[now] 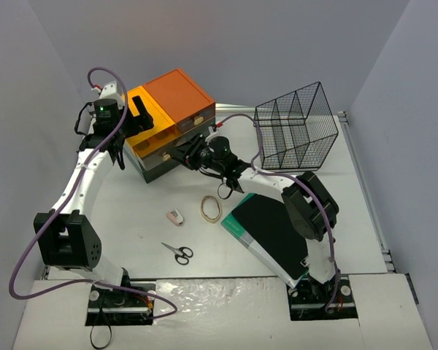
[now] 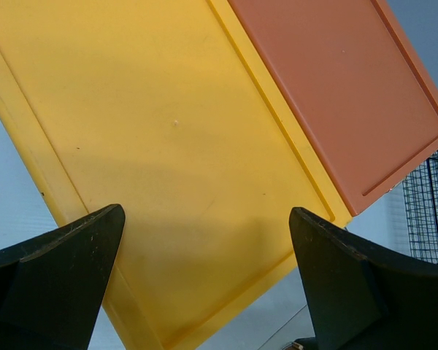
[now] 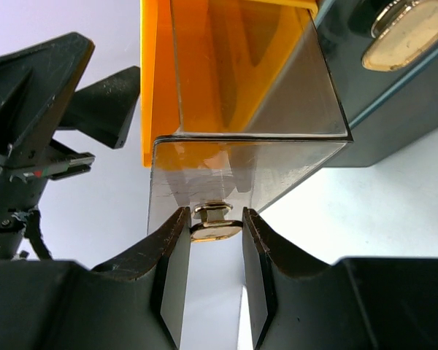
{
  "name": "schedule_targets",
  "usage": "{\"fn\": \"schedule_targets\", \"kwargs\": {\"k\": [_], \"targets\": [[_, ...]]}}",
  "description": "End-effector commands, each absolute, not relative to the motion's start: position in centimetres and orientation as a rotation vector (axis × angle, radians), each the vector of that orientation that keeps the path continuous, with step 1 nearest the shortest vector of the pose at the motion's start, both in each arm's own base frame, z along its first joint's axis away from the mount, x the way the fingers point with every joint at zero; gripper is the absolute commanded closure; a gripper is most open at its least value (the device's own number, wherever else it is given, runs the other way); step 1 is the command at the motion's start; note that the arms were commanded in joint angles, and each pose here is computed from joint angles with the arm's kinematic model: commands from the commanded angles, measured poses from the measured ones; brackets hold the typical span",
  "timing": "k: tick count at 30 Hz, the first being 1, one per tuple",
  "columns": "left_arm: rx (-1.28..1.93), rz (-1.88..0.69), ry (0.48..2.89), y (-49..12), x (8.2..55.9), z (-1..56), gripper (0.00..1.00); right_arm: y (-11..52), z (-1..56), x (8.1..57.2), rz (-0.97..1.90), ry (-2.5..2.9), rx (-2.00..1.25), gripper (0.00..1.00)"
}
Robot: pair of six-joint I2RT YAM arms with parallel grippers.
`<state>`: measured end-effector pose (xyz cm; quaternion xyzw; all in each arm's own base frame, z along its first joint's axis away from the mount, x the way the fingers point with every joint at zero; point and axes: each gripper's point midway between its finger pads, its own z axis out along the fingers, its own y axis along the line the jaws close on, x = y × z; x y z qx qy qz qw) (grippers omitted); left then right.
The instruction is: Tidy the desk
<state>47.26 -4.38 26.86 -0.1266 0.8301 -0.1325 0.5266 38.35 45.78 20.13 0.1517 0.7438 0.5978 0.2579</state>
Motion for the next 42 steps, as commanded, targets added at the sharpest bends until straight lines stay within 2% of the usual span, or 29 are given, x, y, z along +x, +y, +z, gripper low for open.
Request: {"fn": "schedule_targets", "kwargs": {"k": [1,23,25,30,33,36,37,41,42], "targets": [[-0.437,-0.188,2.269,-1.6,43.6,19.0,0.03,45.6,20.1,36.1,1.557,2.074,0.323,1.00],[-0.442,-0.190,2.269,-1.6,43.2,19.0,0.03,43.4,17.8,32.6,1.293,2.224,0.274,1.00],[-0.442,-0.190,2.268,-1.6,43.2,19.1,0.03,43.1,17.7,32.4,1.244,2.238,0.259,0.91],[-0.442,-0.193,2.266,-1.7,43.3,19.2,0.03,42.4,18.4,32.2,1.184,2.226,0.236,0.83],[-0.443,-0.192,2.264,-1.6,43.4,19.2,0.03,42.1,18.8,32.0,1.172,2.222,0.230,0.75],[-0.443,-0.193,2.268,-1.7,43.3,19.1,0.03,41.9,19.2,32.0,1.149,2.211,0.205,0.56],[-0.444,-0.194,2.267,-1.7,43.4,19.1,0.03,41.8,19.2,32.0,1.137,2.210,0.200,0.45],[-0.443,-0.193,2.267,-1.7,43.4,19.1,0.03,41.7,20.8,32.1,1.104,2.146,0.110,0.26],[-0.443,-0.192,2.267,-1.6,43.4,19.1,0.03,41.6,21.2,32.2,1.094,2.127,0.094,0.24]]}}
